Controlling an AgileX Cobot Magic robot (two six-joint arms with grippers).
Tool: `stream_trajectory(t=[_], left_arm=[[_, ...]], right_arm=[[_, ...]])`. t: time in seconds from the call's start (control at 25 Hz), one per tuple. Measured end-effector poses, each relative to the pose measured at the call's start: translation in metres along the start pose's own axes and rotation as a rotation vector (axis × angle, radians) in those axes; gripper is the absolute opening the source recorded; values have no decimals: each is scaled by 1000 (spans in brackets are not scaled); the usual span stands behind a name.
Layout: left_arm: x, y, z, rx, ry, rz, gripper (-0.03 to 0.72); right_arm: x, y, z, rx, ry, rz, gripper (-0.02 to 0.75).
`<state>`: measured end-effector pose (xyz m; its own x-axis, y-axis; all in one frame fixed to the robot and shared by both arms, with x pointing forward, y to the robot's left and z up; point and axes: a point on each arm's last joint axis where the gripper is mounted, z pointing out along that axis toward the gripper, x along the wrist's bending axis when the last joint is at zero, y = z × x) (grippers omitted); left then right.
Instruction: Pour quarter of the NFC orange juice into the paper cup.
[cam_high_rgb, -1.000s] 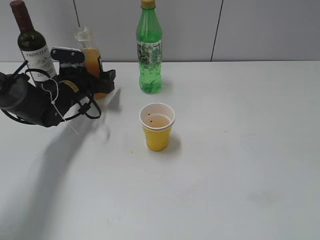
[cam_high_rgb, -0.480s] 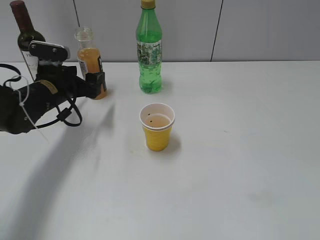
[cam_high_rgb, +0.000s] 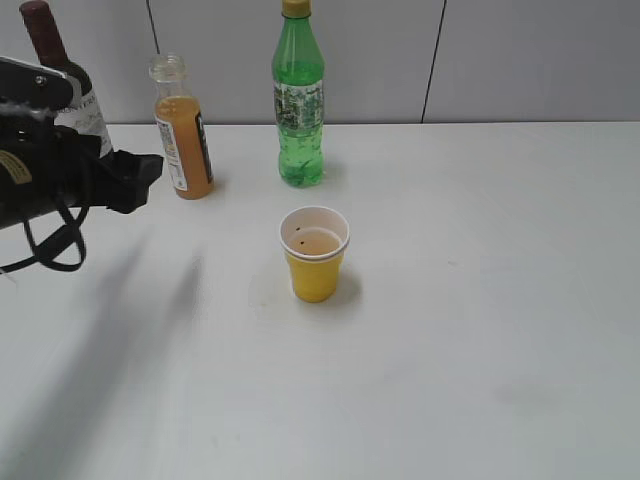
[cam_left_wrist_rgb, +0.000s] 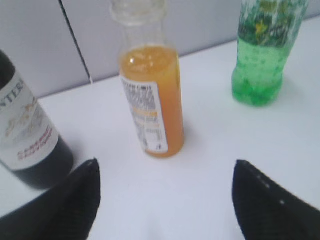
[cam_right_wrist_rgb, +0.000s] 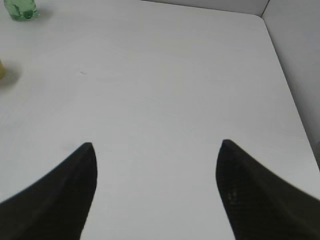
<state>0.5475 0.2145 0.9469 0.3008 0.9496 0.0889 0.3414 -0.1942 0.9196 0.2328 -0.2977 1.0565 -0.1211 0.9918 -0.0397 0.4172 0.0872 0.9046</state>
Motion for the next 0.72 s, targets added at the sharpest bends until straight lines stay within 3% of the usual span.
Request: stream_trajectory(t=[0.16, 0.36, 0.52, 0.72], left_arm=[[12, 11, -17, 267, -4, 22, 599], [44, 36, -29, 630, 20, -60, 599], [66, 54, -45, 811, 33, -129, 594], [64, 56, -81, 1015, -9, -190, 589]], right_arm=[[0, 0, 0, 0, 0, 0, 589], [0, 0, 0, 0, 0, 0, 589], [0, 0, 0, 0, 0, 0, 589], [0, 0, 0, 0, 0, 0, 589]])
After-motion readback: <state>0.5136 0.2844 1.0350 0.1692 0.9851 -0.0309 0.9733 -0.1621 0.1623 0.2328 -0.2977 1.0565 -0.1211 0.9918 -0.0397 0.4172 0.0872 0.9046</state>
